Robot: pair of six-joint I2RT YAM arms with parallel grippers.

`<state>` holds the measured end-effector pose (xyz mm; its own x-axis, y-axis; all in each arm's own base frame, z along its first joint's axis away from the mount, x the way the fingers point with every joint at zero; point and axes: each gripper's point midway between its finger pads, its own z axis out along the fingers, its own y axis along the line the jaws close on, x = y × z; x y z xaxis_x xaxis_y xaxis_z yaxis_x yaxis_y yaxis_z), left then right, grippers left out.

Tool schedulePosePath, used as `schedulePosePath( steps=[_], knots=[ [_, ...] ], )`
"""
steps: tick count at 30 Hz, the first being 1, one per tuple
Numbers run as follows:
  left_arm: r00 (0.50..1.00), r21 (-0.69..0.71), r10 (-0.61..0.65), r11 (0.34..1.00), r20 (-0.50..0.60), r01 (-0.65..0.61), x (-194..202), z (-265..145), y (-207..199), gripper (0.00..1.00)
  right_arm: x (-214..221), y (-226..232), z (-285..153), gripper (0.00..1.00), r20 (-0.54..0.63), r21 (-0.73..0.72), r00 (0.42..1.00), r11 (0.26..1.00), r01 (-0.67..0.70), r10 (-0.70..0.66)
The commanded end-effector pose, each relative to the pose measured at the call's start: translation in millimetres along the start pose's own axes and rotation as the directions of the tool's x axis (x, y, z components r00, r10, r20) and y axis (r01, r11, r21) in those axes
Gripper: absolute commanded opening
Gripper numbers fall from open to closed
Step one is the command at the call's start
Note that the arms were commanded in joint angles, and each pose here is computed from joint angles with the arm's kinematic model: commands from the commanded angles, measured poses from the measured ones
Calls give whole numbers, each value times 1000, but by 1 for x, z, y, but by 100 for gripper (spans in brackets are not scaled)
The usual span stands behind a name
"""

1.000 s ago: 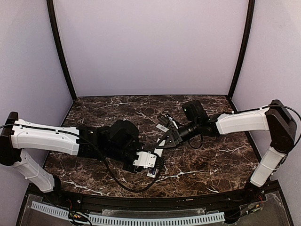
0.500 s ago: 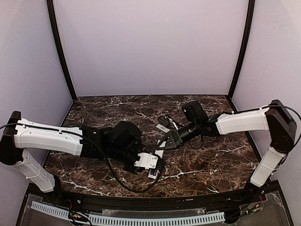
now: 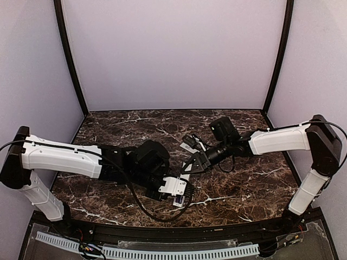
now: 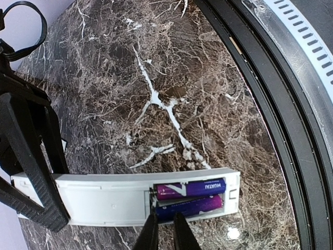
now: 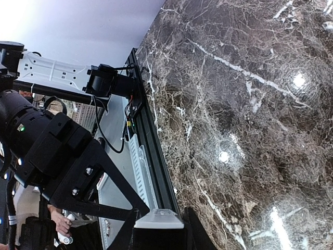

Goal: Load the batteries into the remote control
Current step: Load the battery into the battery compartment.

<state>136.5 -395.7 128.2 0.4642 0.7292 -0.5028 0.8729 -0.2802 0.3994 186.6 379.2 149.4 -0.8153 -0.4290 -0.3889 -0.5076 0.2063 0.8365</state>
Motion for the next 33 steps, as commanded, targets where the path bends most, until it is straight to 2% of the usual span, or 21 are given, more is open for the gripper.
schedulePosePath(
  steps=[1,17,25,33],
  knots=[
    [996,81,7,997,-88,0,15,13,-22,10,-21,40,-7,0,45,-80,993,991,111,-108],
    [980,141,35,990,-194,-8,31,30,-43,7,-25,50,-19,0,83,-97,991,989,115,-107],
    [956,31,20,999,-294,-11,49,37,-25,7,-22,52,-22,0,86,-141,993,985,95,-84],
    [964,-76,-68,996,-256,50,39,27,-4,8,-14,38,-23,0,89,-117,994,990,75,-65]
  ],
)
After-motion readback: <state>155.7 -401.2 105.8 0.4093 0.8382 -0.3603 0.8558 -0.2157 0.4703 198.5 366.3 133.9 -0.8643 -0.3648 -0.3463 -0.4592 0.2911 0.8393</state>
